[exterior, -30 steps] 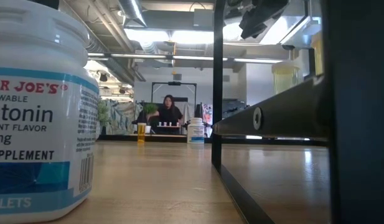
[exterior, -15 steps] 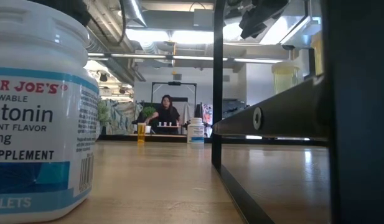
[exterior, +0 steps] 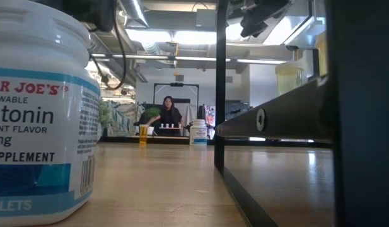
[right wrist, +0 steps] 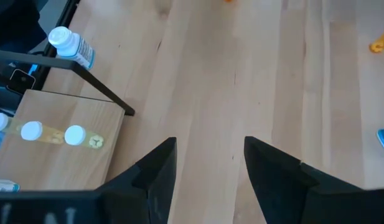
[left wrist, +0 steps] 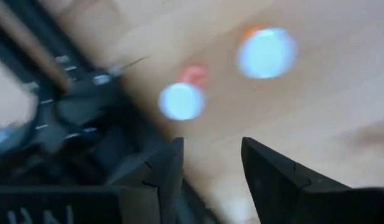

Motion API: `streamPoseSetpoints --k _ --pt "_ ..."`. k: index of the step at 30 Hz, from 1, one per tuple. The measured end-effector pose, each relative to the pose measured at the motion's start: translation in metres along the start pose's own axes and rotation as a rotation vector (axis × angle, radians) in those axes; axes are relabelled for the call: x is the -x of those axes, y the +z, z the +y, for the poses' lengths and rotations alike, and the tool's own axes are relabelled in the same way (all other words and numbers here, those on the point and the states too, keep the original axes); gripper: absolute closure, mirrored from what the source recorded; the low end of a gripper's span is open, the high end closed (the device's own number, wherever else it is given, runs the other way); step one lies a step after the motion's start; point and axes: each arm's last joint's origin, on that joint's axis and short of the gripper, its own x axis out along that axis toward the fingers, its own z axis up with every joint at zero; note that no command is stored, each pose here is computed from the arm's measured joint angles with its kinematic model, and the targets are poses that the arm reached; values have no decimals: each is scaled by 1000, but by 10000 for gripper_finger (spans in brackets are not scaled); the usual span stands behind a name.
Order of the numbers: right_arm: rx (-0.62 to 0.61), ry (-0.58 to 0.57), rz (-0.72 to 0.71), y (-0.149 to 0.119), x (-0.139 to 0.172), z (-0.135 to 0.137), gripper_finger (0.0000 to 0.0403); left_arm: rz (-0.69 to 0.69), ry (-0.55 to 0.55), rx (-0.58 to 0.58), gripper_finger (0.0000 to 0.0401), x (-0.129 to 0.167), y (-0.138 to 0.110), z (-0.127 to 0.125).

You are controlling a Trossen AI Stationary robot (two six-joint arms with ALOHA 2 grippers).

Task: Pick and place medicine bottles onto shelf by color
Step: Put the top pink pill bottle on the shelf aligned with the other pink pill bottle

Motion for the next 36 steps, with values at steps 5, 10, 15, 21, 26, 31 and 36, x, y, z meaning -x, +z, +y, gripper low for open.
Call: streamPoseSetpoints --k 5,10,15,21,26,31,36 --pt "7 -5 -19 2 0 -1 214 4 13 -5 246 -13 6 5" --pt "15 -11 -41 4 0 -1 214 9 20 -24 246 -22 11 10" --pt "16 -13 -45 5 0 -1 214 -9 19 -13 246 -28 15 13" --pt "17 -13 -46 5 0 -1 215 -6 29 10 246 -34 17 17" --pt "17 -13 -46 5 0 -1 215 2 36 20 246 -38 17 19" --pt "17 -13 -46 5 0 -1 215 1 35 20 246 -39 17 19" --pt "17 -13 -46 5 0 -1 215 -3 2 21 246 -39 19 16"
